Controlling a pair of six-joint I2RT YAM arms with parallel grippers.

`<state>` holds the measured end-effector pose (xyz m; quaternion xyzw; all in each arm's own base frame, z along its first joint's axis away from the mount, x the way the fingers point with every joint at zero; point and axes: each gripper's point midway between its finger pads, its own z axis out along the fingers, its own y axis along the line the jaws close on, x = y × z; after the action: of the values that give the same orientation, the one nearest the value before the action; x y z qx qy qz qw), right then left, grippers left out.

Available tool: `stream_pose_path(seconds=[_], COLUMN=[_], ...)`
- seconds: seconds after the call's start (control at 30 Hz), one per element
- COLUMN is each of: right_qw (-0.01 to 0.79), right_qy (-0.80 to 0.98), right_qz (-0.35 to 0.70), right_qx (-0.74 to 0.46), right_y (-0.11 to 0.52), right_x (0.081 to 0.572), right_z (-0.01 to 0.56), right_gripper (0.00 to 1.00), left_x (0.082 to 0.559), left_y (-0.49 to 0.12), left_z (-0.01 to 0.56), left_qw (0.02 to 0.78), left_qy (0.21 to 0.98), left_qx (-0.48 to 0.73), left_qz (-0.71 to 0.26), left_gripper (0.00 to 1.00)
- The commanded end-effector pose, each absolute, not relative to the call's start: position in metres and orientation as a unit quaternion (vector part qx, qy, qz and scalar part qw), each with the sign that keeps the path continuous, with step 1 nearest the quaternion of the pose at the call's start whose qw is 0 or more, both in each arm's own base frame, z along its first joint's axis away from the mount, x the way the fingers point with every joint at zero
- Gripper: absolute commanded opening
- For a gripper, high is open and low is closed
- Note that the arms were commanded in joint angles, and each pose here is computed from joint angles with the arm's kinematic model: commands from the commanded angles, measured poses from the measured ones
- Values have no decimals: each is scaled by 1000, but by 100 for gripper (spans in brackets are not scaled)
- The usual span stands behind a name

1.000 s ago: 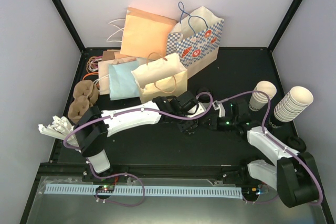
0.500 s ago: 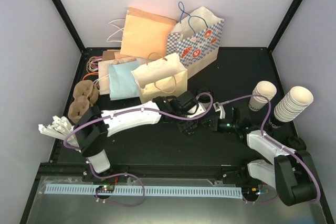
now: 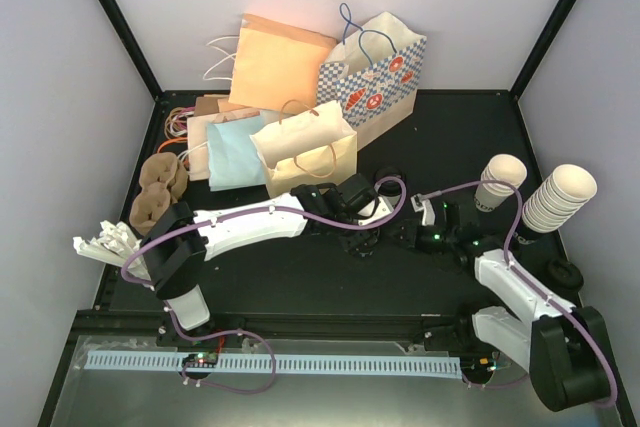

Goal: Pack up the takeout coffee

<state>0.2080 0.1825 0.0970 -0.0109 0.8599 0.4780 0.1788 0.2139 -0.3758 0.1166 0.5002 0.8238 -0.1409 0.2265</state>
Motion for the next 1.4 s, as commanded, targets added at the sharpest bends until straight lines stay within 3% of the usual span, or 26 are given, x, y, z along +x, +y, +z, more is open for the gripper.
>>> stream_pose_path(seconds=[0.0,0.27,0.7,1.37], right_qw=[183,222,196,95], right_qy=[888,864,862,884], right_qz=[421,451,467,454], right_qx=[7,-9,-14,50], right_y=[168,175,184,176], right_x=[214,235,243,201], right_z=[94,119,104,23], right_gripper=[25,28,28,25], left_x=[194,194,193,189], left_y=[-362,-363,-365,-366], left_z=[82,83,83,78], left_qw=[157,156,154,145], left_qy=[835,834,832,832], left_qx=[511,513,514,516], left_qz=[-132,-134,-137,-142], left_gripper=[57,57,57,57])
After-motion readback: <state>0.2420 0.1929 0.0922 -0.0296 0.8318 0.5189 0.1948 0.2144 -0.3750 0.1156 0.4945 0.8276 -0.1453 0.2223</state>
